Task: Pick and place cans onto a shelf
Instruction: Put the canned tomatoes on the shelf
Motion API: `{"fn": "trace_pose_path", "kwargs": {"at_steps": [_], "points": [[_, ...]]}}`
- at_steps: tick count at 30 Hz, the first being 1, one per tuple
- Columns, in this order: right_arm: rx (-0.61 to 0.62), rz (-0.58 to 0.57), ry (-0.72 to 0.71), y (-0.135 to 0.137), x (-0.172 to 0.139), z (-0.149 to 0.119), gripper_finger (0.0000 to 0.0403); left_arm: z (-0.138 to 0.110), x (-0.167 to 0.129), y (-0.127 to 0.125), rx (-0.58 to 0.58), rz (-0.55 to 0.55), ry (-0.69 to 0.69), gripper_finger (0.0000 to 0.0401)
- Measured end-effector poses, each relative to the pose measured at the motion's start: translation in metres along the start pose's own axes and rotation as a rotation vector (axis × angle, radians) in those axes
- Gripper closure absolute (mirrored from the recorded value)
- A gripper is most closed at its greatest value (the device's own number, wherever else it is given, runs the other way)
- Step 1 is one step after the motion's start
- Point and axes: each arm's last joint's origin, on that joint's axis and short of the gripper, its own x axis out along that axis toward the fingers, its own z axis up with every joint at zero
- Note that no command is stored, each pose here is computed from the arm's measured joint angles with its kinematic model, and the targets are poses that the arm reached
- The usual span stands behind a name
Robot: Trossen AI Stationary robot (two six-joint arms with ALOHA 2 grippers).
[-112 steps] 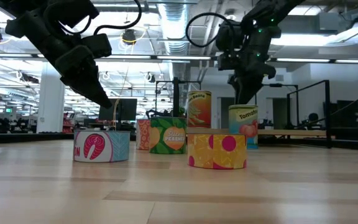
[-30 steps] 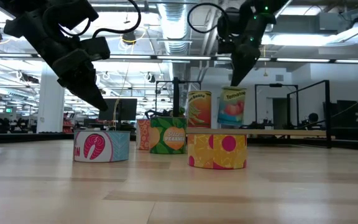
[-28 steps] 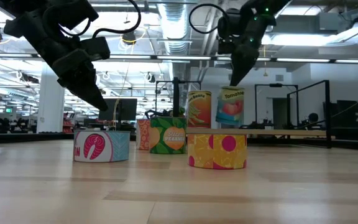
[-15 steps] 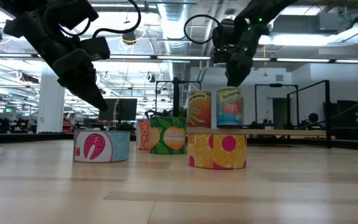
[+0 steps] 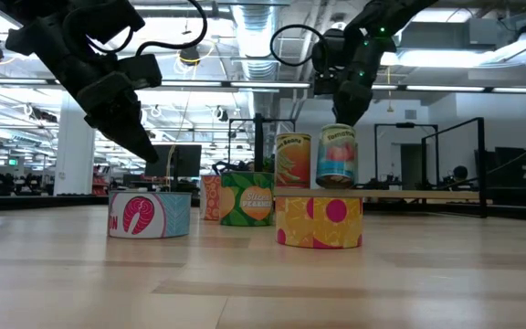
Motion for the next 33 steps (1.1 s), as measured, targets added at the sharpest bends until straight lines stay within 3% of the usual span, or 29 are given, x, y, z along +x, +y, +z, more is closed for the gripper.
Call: {"fn": "trace_pose_path", "kwargs": {"at_steps": [18,33], "points": [[-0.002,-0.046,-0.042,-0.006,-0.021,0.013,0.0374,0.000,0.000,0.000,0.000,0.000,0.000,0.0336],[0.003,-0.031,-0.023,-0.006,-0.019,0.011,0.0372,0.000,0.000,0.000,0.001,-0.001,0.003,0.0336]]}}
